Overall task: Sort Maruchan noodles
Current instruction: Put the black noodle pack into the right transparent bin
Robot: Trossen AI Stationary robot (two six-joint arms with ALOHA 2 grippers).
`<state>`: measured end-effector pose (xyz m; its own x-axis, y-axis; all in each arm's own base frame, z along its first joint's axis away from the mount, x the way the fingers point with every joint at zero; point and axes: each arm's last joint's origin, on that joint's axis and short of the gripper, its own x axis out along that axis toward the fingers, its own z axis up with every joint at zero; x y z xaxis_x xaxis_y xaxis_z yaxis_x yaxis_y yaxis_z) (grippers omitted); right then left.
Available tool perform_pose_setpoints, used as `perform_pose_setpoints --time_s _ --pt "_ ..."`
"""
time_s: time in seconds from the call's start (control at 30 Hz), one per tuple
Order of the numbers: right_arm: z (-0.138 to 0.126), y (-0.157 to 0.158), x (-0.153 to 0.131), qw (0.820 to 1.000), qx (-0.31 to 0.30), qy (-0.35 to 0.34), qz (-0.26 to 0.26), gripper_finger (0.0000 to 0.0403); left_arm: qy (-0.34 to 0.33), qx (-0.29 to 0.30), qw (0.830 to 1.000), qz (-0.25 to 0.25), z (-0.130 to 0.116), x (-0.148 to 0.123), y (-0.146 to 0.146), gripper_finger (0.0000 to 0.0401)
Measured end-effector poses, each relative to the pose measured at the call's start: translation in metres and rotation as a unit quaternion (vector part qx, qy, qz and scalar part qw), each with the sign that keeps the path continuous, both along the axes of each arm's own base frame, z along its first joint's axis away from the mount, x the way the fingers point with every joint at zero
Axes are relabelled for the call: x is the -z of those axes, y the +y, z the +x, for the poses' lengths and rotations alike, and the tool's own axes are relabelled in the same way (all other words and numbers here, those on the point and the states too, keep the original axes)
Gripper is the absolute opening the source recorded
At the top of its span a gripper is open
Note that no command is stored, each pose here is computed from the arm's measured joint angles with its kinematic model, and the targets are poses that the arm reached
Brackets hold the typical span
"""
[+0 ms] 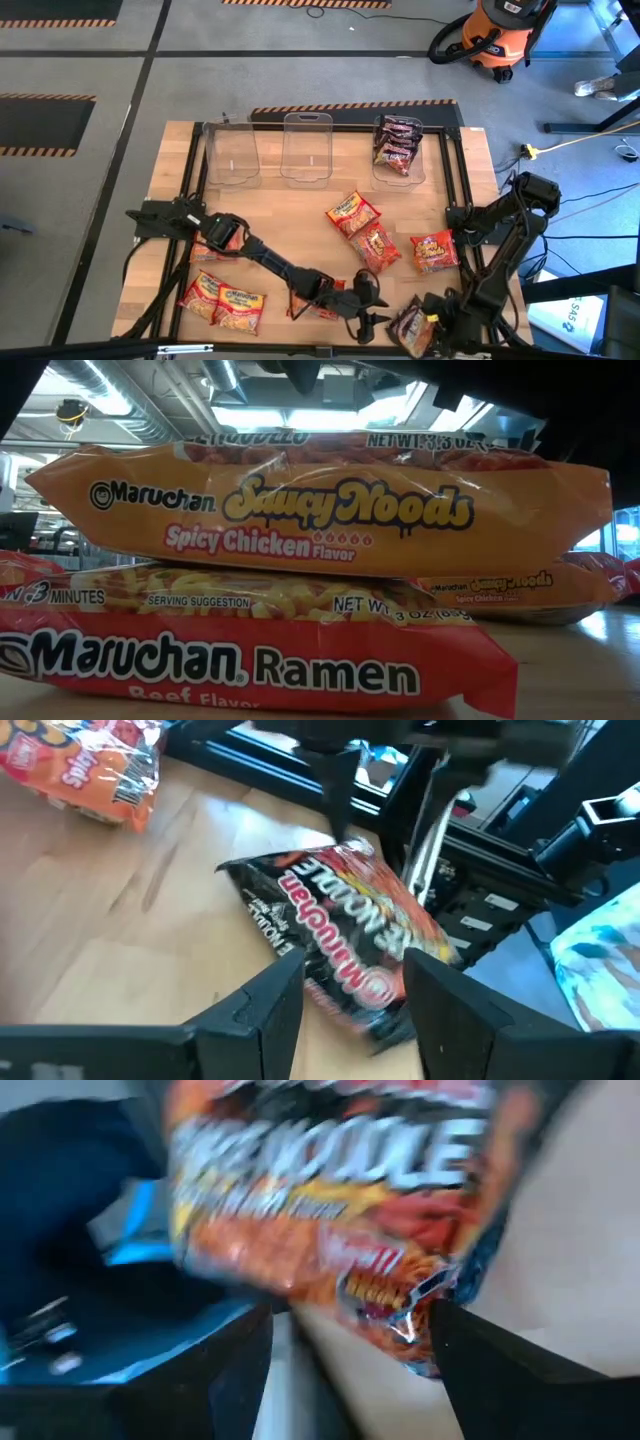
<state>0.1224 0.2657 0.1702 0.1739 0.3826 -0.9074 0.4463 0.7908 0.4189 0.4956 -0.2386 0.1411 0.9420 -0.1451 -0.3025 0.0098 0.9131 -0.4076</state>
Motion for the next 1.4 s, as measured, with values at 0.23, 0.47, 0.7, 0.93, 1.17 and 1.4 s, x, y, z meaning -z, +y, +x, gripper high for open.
perform_pose_setpoints --time_s 0.23,0.47,0.7,0.93,1.17,1.4 --pt "0.015 0.005 -0.021 0.999 -0.019 -0.026 0.003 0.0248 -0.002 0.002 1.0 -0.004 0.0 -0.001 -0.001 0.0165" --pt "0.019 0.025 -0.03 0.974 -0.124 -0.189 0.023 0.0248 -0.011 0.022 1.0 -0.013 -0.004 -0.003 -0.01 0.0165" --pt "0.028 0.04 0.003 0.946 -0.223 -0.236 -0.01 0.0248 -0.011 0.023 1.0 -0.013 -0.004 -0.003 -0.011 0.0165" --pt "0.047 0.029 0.02 0.941 -0.194 -0.258 -0.105 0.0248 -0.01 0.02 1.0 -0.013 -0.003 -0.003 -0.009 0.0165" --pt "0.075 -0.001 0.025 0.953 -0.068 -0.235 -0.177 0.0248 -0.006 0.015 1.0 -0.021 -0.003 -0.002 -0.007 0.0165" --pt "0.066 -0.015 -0.016 0.96 -0.072 -0.232 -0.142 0.0248 -0.004 0.013 1.0 -0.024 -0.003 -0.002 -0.007 0.0165"
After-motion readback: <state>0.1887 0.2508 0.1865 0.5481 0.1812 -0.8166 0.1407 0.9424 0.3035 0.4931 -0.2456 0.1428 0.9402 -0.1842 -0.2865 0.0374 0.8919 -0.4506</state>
